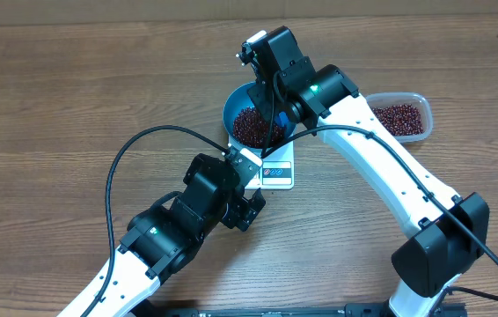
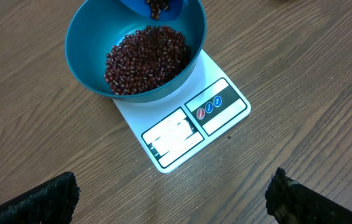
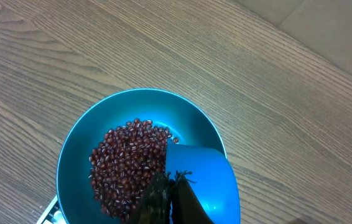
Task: Scoop item into bowl and weigh 150g on scale
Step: 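Hold the tipped blue cup over the bowl, shaking out remaining beans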
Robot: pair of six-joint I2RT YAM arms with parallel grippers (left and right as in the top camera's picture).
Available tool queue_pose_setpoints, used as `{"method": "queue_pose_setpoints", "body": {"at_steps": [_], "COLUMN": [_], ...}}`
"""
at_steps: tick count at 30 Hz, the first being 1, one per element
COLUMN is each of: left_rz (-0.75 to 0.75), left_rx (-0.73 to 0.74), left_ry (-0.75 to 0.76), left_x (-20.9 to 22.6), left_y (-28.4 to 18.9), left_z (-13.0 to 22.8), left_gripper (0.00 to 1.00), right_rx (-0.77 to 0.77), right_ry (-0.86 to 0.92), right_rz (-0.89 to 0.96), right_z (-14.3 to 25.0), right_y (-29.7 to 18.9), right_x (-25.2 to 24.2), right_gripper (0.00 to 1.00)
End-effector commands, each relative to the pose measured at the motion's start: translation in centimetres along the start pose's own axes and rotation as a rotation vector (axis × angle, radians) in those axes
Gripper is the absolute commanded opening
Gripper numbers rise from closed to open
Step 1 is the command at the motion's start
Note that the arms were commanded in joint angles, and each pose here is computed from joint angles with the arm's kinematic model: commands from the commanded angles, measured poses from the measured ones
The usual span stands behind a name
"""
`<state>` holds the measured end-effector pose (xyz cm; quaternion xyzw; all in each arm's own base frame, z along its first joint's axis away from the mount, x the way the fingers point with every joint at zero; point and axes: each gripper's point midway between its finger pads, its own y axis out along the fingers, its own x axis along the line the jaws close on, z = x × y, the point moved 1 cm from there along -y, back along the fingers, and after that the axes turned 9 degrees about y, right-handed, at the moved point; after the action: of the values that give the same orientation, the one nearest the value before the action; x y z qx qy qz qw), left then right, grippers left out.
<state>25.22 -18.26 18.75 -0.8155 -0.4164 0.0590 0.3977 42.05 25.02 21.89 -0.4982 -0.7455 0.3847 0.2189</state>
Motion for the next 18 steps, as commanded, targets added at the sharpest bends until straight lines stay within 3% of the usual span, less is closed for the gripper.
{"method": "queue_pose_setpoints", "body": {"at_steps": [1, 18], "left_rz": [-0.012, -0.012], "left_rx": [0.009, 0.009], "left_ry": [-0.013, -0.013], "left_x": [0.2, 0.2], "left_y": [0.2, 0.2], "left_z": [0.3, 0.3], "left_gripper": [1.0, 0.99], "right_rx": [-0.095, -0.053], "right_ry": [0.036, 0.334], "right_rz": [-0.003, -0.16], "right_z": [-2.5, -2.4], "right_y": [-3.2, -2.9], "right_x": [-0.1, -1.3], "right_gripper": [0.04, 0.04]}}
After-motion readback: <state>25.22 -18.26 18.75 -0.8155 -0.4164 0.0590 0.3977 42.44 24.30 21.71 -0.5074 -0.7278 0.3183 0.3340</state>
